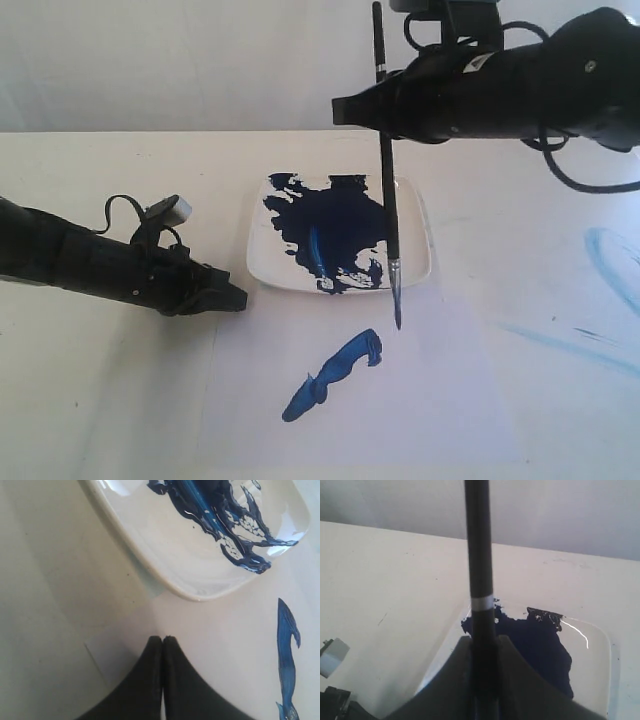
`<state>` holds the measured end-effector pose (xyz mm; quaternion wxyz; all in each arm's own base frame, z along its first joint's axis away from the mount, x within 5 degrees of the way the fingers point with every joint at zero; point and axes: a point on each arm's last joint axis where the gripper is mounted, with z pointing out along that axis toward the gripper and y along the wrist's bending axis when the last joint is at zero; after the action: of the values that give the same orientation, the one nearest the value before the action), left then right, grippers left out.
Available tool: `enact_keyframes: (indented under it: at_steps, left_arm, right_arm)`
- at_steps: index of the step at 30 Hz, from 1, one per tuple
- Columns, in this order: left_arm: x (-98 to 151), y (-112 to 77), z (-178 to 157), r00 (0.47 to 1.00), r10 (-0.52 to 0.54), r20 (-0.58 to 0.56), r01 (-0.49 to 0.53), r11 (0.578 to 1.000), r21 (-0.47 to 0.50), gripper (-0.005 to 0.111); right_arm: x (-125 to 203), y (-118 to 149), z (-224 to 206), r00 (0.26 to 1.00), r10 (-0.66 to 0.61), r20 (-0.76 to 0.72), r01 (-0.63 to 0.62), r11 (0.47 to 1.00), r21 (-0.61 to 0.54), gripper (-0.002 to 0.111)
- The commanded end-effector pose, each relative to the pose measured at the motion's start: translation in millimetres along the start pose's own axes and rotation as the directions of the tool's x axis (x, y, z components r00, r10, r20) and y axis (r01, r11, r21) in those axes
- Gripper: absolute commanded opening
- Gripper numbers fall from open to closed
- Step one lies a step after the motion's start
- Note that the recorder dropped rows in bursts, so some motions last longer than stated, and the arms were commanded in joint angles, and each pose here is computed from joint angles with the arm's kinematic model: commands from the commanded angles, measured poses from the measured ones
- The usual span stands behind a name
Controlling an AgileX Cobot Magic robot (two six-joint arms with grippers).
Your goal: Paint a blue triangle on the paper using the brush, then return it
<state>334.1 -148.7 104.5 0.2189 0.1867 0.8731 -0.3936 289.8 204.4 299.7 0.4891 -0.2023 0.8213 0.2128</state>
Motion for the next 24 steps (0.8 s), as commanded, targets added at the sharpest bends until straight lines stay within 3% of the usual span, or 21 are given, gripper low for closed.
enact_keyframes:
  at_steps: [1,6,19,24]
  left_arm:
    - [6.0,2.1,4.8,1.0,-0.023,-0.021,0.023,1.0,0.0,0.0]
    - [6.0,2.1,4.8,1.0,-0.023,-0.021,0.023,1.0,0.0,0.0]
    - [6.0,2.1,4.8,1.0,-0.023,-0.021,0.023,1.0,0.0,0.0]
    - [6.0,2.1,4.8,1.0,-0.023,-0.021,0.023,1.0,0.0,0.0]
  right_arm:
    - [-8.0,11.9,-4.1,0.997,-0.001,0.083,0.002,1.0,-0.01,0.0]
    - [-13.1,14.0,-4.7,0.99,0.031,0.141,-0.027,0.999,-0.026,0.0]
    - [8.4,9.6,10.0,0.999,-0.024,-0.021,0.025,1.0,0.014,0.0]
    - [14.7,9.0,24.3,1.0,-0.025,-0.003,0.025,1.0,0.006,0.0]
